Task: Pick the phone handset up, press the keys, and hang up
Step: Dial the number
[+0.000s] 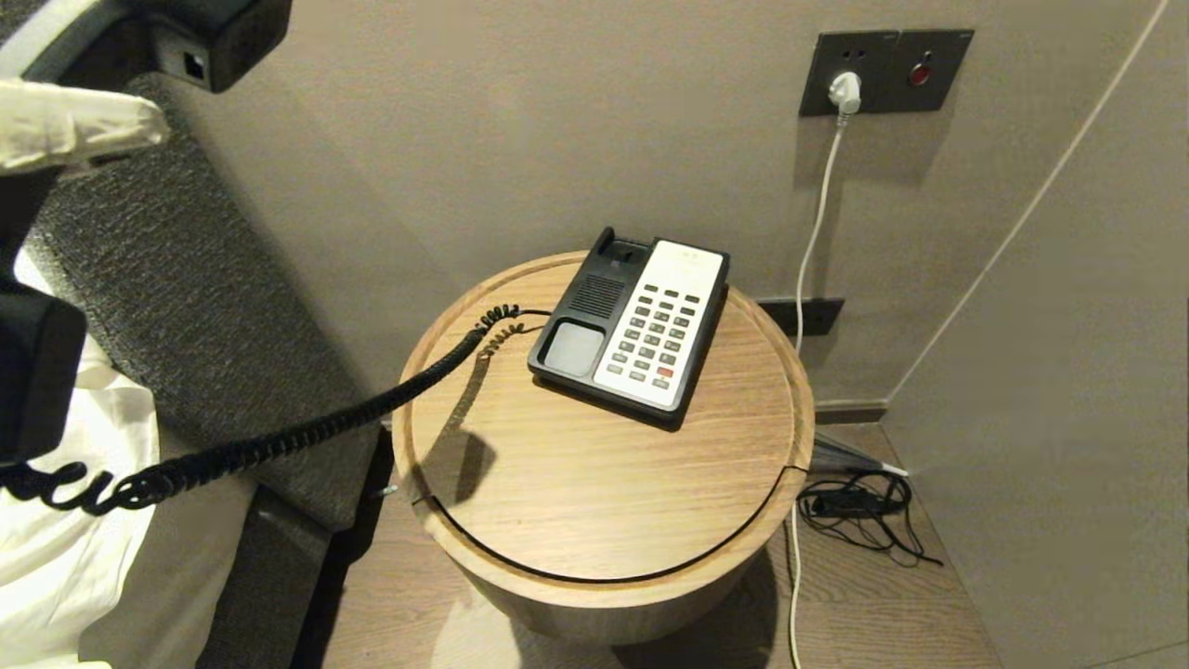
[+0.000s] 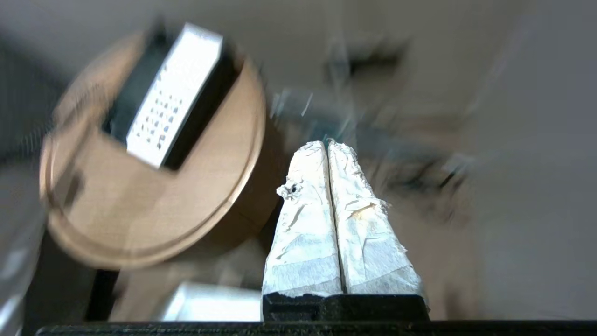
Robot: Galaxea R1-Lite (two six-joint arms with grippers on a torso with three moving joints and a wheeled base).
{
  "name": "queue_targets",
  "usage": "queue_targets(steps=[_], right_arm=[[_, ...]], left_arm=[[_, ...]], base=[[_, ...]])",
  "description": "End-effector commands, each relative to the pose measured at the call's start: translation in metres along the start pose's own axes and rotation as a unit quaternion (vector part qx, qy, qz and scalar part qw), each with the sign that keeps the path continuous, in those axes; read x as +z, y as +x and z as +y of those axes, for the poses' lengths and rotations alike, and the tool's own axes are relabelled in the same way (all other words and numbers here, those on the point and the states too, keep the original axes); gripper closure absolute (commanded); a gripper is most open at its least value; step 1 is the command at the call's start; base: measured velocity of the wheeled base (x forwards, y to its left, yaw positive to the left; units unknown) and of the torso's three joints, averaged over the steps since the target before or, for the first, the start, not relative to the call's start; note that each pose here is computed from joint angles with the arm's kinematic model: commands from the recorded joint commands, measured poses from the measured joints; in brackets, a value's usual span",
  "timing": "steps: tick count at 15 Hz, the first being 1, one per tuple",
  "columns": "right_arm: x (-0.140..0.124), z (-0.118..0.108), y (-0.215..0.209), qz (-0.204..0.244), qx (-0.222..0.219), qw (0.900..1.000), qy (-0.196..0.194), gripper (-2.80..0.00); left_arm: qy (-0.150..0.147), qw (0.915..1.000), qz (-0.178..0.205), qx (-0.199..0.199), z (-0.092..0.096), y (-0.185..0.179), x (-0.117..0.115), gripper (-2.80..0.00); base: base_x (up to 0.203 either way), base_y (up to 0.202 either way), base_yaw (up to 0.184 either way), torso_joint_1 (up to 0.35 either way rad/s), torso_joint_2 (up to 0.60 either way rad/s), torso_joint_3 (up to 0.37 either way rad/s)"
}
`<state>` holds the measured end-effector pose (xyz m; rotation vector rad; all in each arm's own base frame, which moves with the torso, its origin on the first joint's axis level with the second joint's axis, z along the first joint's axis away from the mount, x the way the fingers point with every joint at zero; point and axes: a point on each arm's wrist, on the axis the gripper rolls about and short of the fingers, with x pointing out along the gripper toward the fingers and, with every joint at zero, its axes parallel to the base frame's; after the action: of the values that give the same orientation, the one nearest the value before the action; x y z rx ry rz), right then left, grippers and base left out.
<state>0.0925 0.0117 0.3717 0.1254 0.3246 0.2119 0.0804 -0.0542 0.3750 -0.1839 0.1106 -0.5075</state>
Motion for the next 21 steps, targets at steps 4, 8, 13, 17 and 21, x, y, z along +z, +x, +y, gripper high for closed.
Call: queue_targets(steps=[4,8,13,17,21], right_arm=[[-0.005,0.042,0.191,0.209,0.086,0.974,-0.005,0.0],[-0.003,0.099,0.235,0.212,0.097,0.972,0.027,0.0],[-0.039,0.14,0.266,0.242,0.061,0.968,-0.013,0.0],[-0.04,0.154,0.272,0.217,0.089,0.972,-0.012,0.0],[-0.041,0.155,0.274,0.217,0.09,0.972,-0.013,0.0]], left_arm=[[-0.023,0.9995,0.021,0.002,0.0,0.018,-0.004,0.0],[-0.028,0.9987,0.041,0.009,0.003,0.023,-0.016,0.0],[-0.028,0.9988,0.038,0.008,0.003,0.027,-0.017,0.0],[-0.028,0.9989,0.036,0.007,0.003,0.026,-0.018,0.0],[-0.03,0.9987,0.04,0.005,0.003,0.027,-0.02,0.0]], base=[[0.0,0.0,0.0,0.0,0.0,0.0],[0.0,0.0,0.0,0.0,0.0,0.0],[0.0,0.0,0.0,0.0,0.0,0.0],[0.0,0.0,0.0,0.0,0.0,0.0],[0.0,0.0,0.0,0.0,0.0,0.0]])
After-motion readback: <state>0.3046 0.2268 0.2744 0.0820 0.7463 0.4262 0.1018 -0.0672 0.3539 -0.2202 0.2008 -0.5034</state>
